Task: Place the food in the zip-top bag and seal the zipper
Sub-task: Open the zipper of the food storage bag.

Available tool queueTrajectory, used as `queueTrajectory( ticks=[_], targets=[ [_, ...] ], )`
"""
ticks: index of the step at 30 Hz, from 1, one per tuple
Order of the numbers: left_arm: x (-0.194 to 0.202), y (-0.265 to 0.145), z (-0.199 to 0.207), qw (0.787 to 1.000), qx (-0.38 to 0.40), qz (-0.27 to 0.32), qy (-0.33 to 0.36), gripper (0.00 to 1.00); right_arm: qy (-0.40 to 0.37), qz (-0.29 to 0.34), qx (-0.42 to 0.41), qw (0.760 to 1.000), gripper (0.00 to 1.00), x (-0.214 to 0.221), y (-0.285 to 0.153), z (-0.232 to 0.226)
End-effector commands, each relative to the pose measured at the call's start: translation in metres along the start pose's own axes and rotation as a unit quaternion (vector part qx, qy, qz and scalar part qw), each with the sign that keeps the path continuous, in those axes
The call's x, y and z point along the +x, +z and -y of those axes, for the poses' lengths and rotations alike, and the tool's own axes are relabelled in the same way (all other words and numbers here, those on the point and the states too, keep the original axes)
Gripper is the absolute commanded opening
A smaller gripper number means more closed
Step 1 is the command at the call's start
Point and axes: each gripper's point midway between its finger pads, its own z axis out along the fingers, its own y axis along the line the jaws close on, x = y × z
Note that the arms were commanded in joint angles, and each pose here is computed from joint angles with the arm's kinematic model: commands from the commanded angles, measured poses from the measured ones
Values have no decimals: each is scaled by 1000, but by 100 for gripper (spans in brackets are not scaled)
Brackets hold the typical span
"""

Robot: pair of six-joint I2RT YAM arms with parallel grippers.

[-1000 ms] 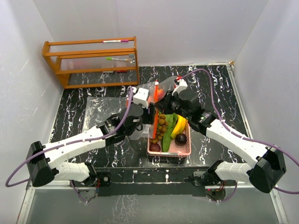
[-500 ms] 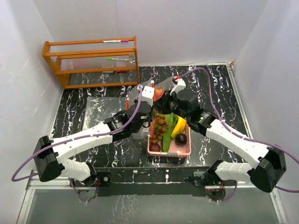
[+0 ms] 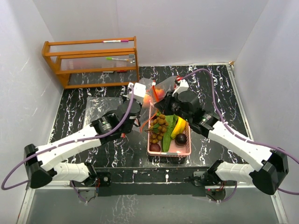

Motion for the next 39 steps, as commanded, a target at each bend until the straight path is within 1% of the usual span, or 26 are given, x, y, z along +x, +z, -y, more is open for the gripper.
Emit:
queueTrajectory(
  ticks=[1, 4, 10, 13, 15, 16, 19, 20, 22, 24, 25, 27, 29, 31, 34, 36, 39],
  targets=[
    [-49, -32, -58, 995, -83, 49, 23, 0, -6, 4, 18, 1000, 8, 5, 1, 10],
    [-58, -39, -68, 993, -93, 52, 43, 0, -10, -19, 37, 999, 8, 19, 8, 21],
    [-78, -57, -88, 991, -103, 72, 44, 0, -13, -44, 61, 997, 8, 40, 16, 38],
    [-80, -60, -93, 990, -112, 77, 49, 0, -15, -52, 57, 997, 8, 44, 19, 37],
    [-76, -59, -94, 989, -114, 77, 57, 0, -22, -57, 38, 997, 8, 43, 19, 30],
    [-73, -57, -92, 989, -113, 73, 61, 0, -28, -58, 23, 998, 11, 41, 19, 24],
    [-57, -47, -83, 990, -108, 54, 76, 0, -48, -47, -30, 997, 30, 28, 11, 0],
    [-51, -43, -80, 990, -107, 48, 81, 0, -52, -40, -45, 997, 35, 22, 8, -8],
    [-40, -36, -75, 989, -109, 34, 93, 0, -61, -24, -66, 996, 49, 11, 0, -18],
    [-31, -29, -70, 988, -113, 20, 104, 0, -73, -7, -73, 995, 68, 0, -10, -23],
    [-28, -27, -69, 988, -114, 16, 107, 0, -81, 0, -69, 994, 75, -4, -14, -22],
    [-25, -22, -67, 987, -114, 9, 110, 0, -96, 15, -55, 994, 85, -10, -25, -16],
    [-23, -18, -66, 988, -112, 4, 110, 0, -111, 20, -33, 993, 91, -12, -35, -7],
    [-21, -13, -67, 988, -110, -3, 111, 0, -127, 16, -17, 992, 92, -11, -45, 2],
    [-13, -4, -72, 985, -120, -24, 119, 0, -156, -13, 2, 988, 91, 0, -53, 14],
    [-3, 5, -77, 984, -128, -54, 115, 0, -171, -32, 18, 985, 89, 6, -56, 23],
    [11, 16, -78, 982, -123, -94, 106, 0, -190, -47, 16, 981, 86, 10, -60, 25]
  ],
)
